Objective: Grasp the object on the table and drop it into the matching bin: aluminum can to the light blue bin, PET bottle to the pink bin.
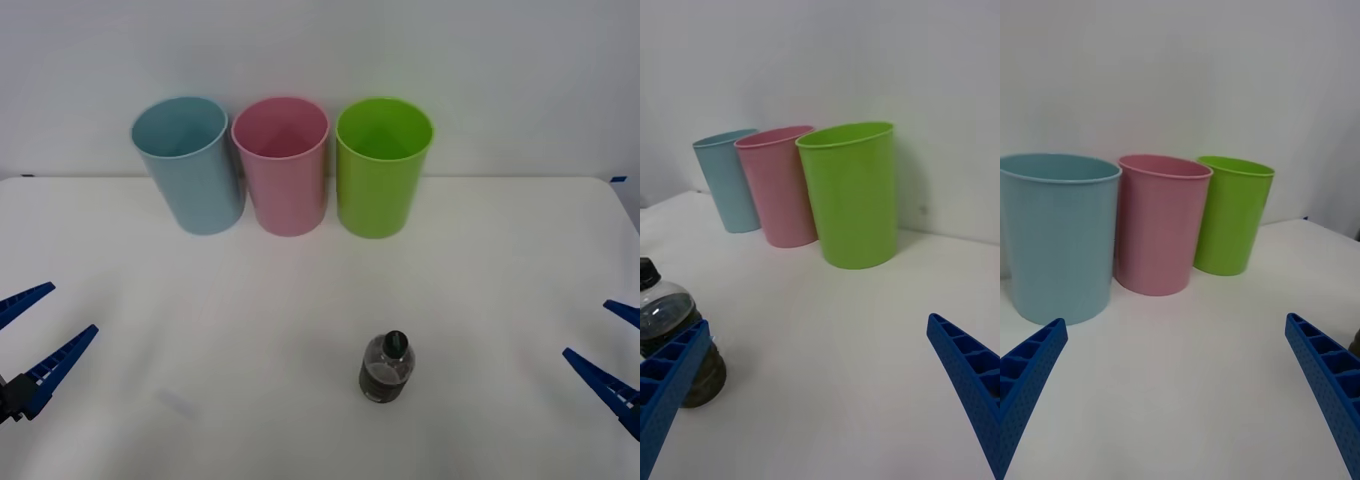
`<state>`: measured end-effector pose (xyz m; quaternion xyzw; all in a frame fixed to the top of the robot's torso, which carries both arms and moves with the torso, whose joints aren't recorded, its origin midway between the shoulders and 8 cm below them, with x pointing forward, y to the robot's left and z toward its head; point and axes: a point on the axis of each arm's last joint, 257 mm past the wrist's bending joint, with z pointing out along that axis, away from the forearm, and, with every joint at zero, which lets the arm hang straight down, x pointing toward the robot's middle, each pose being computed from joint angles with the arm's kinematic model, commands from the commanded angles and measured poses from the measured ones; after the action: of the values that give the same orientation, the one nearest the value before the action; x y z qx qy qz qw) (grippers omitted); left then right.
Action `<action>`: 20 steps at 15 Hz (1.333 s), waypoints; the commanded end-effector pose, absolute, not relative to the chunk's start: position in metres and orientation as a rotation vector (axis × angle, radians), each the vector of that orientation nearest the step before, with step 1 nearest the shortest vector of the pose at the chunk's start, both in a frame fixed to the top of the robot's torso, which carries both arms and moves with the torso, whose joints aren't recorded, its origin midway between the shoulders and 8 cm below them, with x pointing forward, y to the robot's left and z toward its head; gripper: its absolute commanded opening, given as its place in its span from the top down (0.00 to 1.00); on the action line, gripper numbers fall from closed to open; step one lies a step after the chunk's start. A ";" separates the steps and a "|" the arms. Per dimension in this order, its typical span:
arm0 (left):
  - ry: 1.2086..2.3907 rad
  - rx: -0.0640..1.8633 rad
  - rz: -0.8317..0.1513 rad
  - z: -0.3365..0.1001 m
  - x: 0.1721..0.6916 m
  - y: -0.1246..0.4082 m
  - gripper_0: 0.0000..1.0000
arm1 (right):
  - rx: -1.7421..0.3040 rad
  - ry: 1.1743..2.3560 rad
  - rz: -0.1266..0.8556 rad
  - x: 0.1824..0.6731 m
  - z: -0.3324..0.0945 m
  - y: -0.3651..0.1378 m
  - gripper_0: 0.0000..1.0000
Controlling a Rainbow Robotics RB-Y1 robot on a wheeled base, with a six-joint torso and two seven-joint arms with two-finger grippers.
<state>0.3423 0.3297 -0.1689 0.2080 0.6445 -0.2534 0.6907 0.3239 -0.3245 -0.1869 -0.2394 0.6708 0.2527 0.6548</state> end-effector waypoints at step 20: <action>1.441 0.465 -0.567 -0.169 0.342 0.330 0.00 | -0.850 1.475 0.786 0.330 -0.282 -0.212 0.00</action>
<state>0.3423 0.3297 -0.1689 0.2080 0.6445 -0.2534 0.6907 0.3266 -0.2173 -0.2785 -0.3622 0.6351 0.3371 0.5931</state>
